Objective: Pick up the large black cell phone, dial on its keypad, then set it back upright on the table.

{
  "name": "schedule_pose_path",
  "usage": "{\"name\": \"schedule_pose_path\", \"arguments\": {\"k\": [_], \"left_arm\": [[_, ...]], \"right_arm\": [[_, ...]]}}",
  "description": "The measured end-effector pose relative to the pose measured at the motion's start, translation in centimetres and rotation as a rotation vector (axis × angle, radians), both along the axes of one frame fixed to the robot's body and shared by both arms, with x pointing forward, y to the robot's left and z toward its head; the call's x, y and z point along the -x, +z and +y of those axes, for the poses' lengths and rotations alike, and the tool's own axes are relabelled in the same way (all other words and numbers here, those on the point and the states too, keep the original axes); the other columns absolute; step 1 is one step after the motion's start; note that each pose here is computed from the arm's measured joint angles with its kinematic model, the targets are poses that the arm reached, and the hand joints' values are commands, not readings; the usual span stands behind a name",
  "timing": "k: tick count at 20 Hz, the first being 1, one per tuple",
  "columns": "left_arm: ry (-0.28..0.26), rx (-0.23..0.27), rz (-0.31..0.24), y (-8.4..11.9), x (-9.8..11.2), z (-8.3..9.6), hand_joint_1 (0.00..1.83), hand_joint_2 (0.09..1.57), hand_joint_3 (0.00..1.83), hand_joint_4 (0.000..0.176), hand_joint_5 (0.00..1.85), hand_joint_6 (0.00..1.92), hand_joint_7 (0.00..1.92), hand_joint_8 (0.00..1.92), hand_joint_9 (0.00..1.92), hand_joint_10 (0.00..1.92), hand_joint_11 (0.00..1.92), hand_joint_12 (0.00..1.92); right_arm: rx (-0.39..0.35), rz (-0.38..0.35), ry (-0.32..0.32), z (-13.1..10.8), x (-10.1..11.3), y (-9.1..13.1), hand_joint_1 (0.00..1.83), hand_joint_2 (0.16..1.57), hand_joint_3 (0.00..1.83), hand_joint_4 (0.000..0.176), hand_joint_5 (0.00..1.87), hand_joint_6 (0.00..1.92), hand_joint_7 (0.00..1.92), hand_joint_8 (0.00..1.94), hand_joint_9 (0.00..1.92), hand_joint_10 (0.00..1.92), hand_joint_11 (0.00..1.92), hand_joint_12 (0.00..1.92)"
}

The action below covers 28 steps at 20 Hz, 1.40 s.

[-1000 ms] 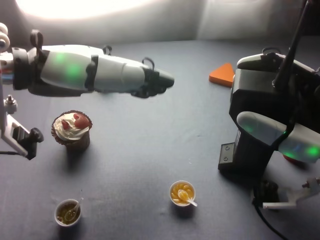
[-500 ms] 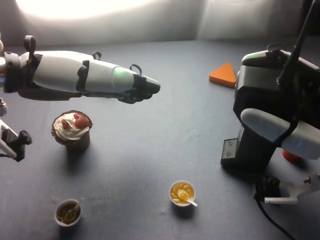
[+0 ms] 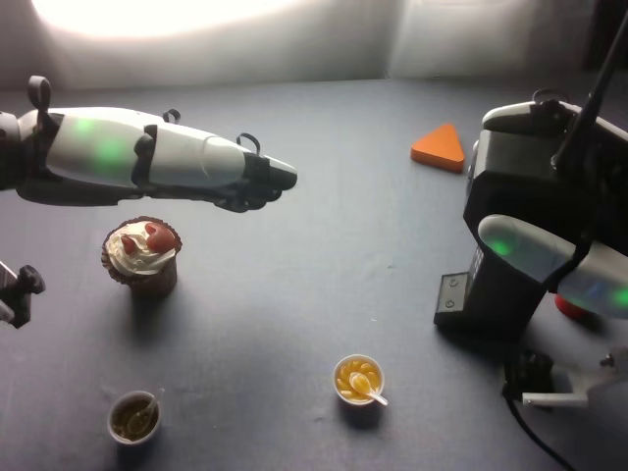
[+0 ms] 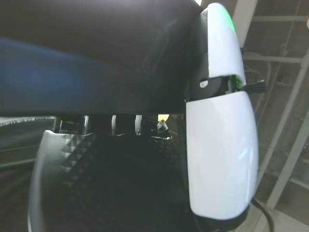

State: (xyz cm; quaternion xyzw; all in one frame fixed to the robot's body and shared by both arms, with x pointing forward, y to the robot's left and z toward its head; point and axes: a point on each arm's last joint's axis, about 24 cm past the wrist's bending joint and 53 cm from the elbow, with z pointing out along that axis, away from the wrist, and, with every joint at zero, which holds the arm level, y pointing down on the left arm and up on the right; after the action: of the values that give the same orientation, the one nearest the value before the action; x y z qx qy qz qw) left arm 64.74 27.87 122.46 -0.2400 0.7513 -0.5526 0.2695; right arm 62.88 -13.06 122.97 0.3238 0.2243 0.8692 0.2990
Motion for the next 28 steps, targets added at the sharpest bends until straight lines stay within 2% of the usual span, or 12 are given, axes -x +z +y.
{"name": "schedule_pose_path", "arguments": {"k": [1,2,3,6,7,8,14,15,19,21,25,28], "left_arm": [[-0.006,-0.003,0.000,-0.1,0.1,-0.1,0.00,1.16,0.00,0.034,0.17,0.00,0.21,0.00,0.18,0.00,0.00,0.35],[-0.006,-0.004,-0.001,0.0,0.2,0.0,0.00,1.15,0.00,0.041,0.18,0.00,0.21,0.00,0.18,0.00,0.00,0.35],[-0.001,-0.006,-0.002,0.1,0.2,0.3,0.00,1.15,0.00,0.034,0.17,0.00,0.21,0.00,0.19,0.01,0.00,0.36],[0.012,-0.011,-0.003,0.2,0.2,0.7,0.00,1.15,0.00,0.033,0.17,0.00,0.21,0.00,0.19,0.00,0.00,0.38],[0.008,-0.010,-0.002,0.1,0.2,0.6,0.00,1.15,0.00,0.026,0.17,0.00,0.21,0.00,0.19,0.00,0.00,0.38],[0.004,-0.007,0.000,0.1,0.3,0.3,0.00,1.15,0.00,0.034,0.17,0.00,0.21,0.00,0.19,0.00,0.00,0.37],[-0.001,0.001,0.001,0.2,0.4,0.0,0.00,1.15,0.00,0.041,0.18,0.00,0.21,0.00,0.19,0.00,0.00,0.37],[-0.001,0.004,0.002,0.2,0.4,0.0,0.00,1.15,0.00,0.033,0.17,0.00,0.21,0.00,0.19,0.00,0.00,0.37],[0.002,0.016,0.002,0.4,0.4,0.0,0.00,1.15,0.00,0.038,0.18,0.00,0.22,0.00,0.21,0.00,0.00,0.39],[0.003,0.016,0.002,0.4,0.4,0.0,0.00,1.15,0.00,0.030,0.18,0.00,0.22,0.00,0.21,0.00,0.00,0.37],[-0.004,0.018,0.004,0.3,0.6,-0.4,0.00,1.15,0.00,0.026,0.18,0.00,0.22,0.00,0.21,0.00,0.00,0.37],[-0.002,0.018,0.004,0.4,0.5,-0.3,0.00,1.16,0.00,0.039,0.18,0.00,0.22,0.00,0.21,0.00,0.00,0.37]], "right_arm": [[0.001,-0.002,0.001,0.0,0.0,0.0,1.48,1.15,0.00,0.000,0.87,0.98,0.83,1.09,0.86,1.24,0.76,1.70],[0.005,-0.005,0.003,0.0,0.1,0.0,1.47,1.20,0.00,0.000,0.74,1.15,0.73,1.20,0.76,1.36,0.66,1.77],[0.005,-0.006,0.003,0.0,0.1,0.1,1.48,1.17,0.00,0.000,0.82,1.03,0.80,1.12,0.83,1.28,0.73,1.74],[0.014,-0.011,0.006,-0.1,0.3,0.0,1.48,1.14,0.00,0.000,0.90,0.93,0.85,1.07,0.87,1.23,0.74,1.72],[0.020,-0.011,0.008,-0.1,0.3,0.1,1.48,1.15,0.00,0.000,0.89,0.95,0.83,1.09,0.85,1.26,0.74,1.73],[0.024,-0.011,0.009,-0.2,0.3,0.0,1.48,1.15,0.00,0.000,0.88,0.95,0.83,1.09,0.85,1.27,0.74,1.73],[0.023,-0.007,0.014,-0.7,0.4,-0.2,1.48,1.14,0.00,0.000,0.86,0.96,0.83,1.08,0.89,1.21,0.79,1.68],[0.022,-0.006,0.014,-0.7,0.4,-0.2,1.48,1.14,0.00,0.000,0.87,0.96,0.83,1.08,0.89,1.20,0.78,1.69],[0.022,-0.006,0.013,-0.7,0.4,-0.2,1.48,1.15,0.00,0.000,0.82,1.00,0.82,1.12,0.88,1.22,0.81,1.67],[0.022,-0.006,0.013,-0.7,0.4,-0.2,1.48,1.16,0.00,0.000,0.82,1.02,0.78,1.16,0.84,1.27,0.78,1.70],[0.020,-0.005,0.013,-0.7,0.4,-0.2,1.48,1.15,0.00,0.000,0.86,0.96,0.82,1.10,0.87,1.23,0.80,1.68],[0.019,-0.006,0.012,-0.7,0.4,-0.2,1.48,1.15,0.00,0.000,0.84,1.01,0.82,1.11,0.87,1.22,0.79,1.69]]}}
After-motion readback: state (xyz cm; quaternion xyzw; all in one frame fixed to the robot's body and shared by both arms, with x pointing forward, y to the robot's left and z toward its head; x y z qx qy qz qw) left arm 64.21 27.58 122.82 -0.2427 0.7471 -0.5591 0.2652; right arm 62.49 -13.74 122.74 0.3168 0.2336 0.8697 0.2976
